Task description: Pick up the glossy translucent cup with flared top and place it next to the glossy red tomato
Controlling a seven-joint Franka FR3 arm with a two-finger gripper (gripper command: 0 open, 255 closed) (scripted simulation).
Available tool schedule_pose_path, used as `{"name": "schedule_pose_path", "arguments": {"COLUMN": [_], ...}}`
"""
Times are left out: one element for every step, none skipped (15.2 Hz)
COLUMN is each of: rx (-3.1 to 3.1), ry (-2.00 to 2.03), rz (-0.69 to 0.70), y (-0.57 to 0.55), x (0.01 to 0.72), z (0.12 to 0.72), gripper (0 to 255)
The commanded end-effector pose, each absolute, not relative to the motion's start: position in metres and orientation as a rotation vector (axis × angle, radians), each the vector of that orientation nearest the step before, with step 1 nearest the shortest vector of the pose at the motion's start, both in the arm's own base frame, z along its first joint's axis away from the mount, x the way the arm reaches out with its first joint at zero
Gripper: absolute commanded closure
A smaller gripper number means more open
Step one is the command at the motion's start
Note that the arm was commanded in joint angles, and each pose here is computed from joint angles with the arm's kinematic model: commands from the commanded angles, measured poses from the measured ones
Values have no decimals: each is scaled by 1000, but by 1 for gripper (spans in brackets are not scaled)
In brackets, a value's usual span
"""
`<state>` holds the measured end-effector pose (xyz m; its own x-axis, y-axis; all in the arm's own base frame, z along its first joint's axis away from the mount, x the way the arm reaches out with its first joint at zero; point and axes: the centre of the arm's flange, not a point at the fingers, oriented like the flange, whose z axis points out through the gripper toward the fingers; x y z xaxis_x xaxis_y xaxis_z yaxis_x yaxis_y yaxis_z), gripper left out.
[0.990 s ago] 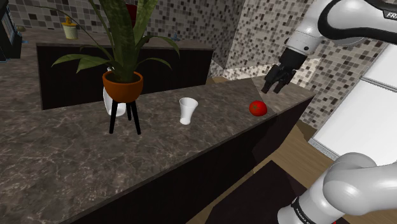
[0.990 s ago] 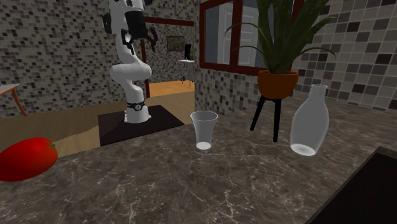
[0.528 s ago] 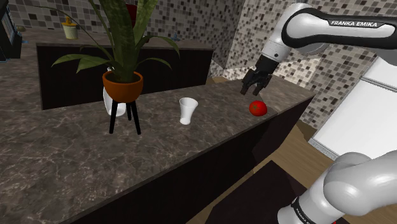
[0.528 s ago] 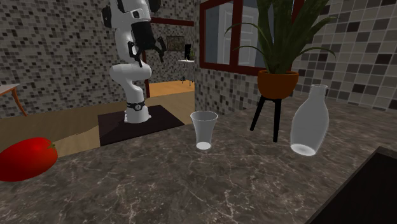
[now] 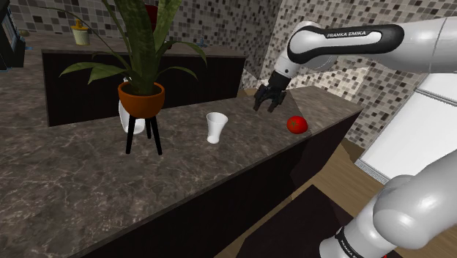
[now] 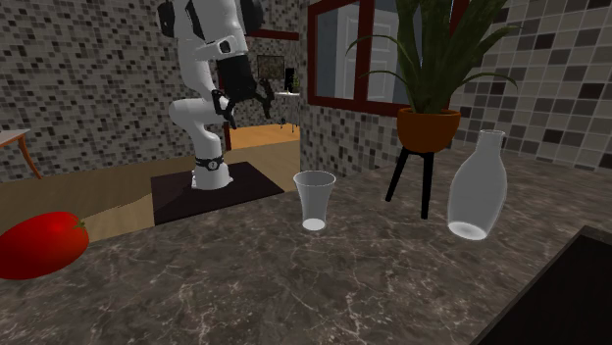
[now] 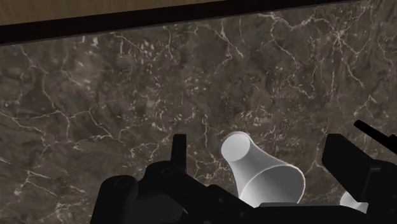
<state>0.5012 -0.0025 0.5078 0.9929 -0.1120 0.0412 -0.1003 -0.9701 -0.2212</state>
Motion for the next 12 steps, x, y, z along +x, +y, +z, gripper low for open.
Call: {"name": "schedule_pose_path", "arguments": {"rx": [-2903,-2897,-2890,-2884,-2877,-2871,-2864,-2858,-2852,-2845,-2839,-2832], "ry": [164,167,171,174,177,180,183,187,190,193,196,199], "rz": [-73,-70,-66,-63,-60,-57,-54,-51,-48,-45,-42,-39], "y": [2,4,5,6,8,9,10,12,13,15,16,18], "x": [525,536,547,558,569,580,591,603,614,625,636,647], "z": [491,483,476,469,461,454,447,439,432,424,417,409], "gripper": [0,0,0,0,0,0,0,0,0,0,0,0]}}
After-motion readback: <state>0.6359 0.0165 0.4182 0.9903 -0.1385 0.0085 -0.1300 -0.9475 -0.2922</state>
